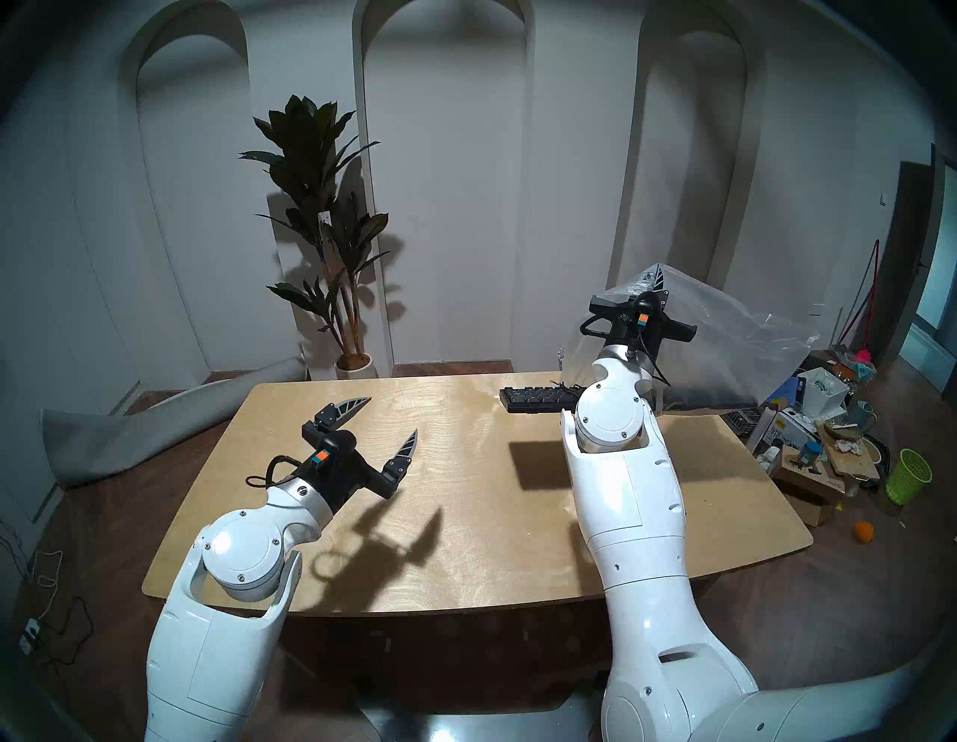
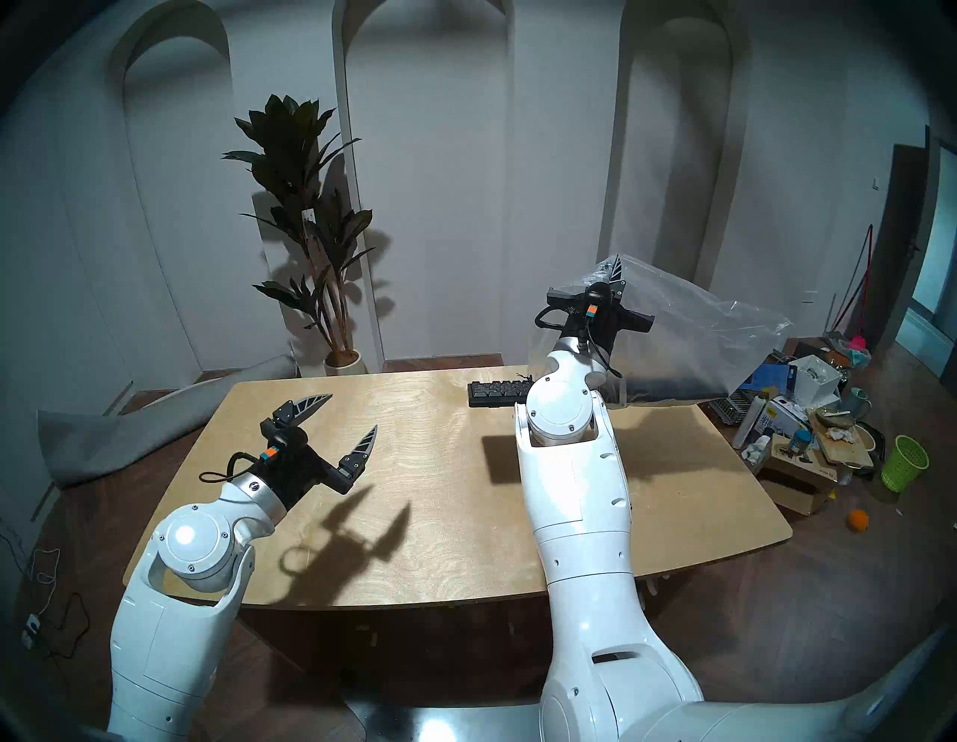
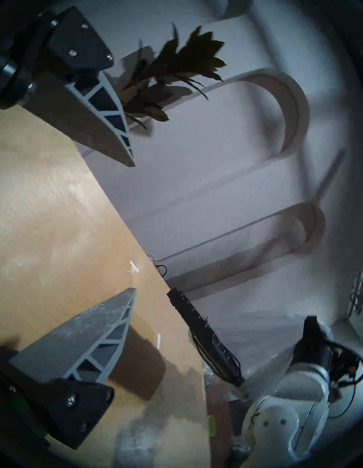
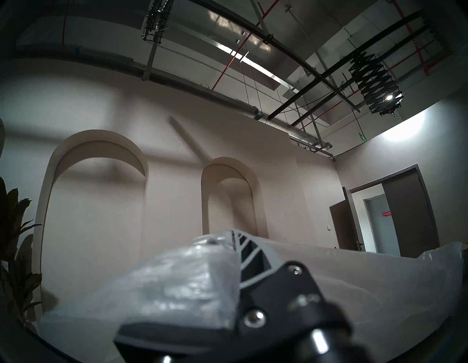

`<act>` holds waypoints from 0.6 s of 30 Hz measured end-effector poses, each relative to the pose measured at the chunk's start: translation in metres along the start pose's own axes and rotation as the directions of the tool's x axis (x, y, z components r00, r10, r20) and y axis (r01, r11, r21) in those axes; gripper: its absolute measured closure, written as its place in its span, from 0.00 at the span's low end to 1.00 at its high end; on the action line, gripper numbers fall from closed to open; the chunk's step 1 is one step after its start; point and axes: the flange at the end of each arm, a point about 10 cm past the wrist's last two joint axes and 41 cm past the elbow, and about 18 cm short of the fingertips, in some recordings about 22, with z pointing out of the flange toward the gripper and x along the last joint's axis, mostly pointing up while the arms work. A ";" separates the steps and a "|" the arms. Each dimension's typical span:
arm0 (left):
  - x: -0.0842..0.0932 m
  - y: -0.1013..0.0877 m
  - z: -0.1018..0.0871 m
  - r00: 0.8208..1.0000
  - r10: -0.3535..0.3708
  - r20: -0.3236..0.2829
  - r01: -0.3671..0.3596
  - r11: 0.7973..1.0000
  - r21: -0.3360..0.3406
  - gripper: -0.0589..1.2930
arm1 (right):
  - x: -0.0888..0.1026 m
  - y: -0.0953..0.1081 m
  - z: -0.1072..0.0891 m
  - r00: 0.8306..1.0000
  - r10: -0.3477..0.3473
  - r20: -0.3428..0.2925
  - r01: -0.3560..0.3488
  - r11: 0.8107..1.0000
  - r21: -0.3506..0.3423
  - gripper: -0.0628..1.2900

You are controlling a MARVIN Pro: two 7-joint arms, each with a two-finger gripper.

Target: Unwrap the new keyboard and set the wrapping aside

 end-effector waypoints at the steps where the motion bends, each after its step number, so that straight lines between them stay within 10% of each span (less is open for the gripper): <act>1: 0.001 0.001 0.000 0.999 0.039 -0.002 -0.039 0.999 -0.015 0.03 | 0.000 0.000 0.000 1.000 0.000 0.001 0.000 1.000 -0.001 0.97; 9: 0.004 0.014 0.001 0.940 0.337 -0.053 -0.341 0.930 -0.136 0.03 | -0.003 -0.001 -0.002 1.000 -0.003 0.008 0.003 1.000 -0.007 0.97; 18: 0.005 -0.013 0.010 0.817 0.569 -0.095 -0.577 0.806 -0.129 0.03 | -0.007 -0.002 -0.004 1.000 -0.007 0.018 0.007 1.000 -0.013 0.97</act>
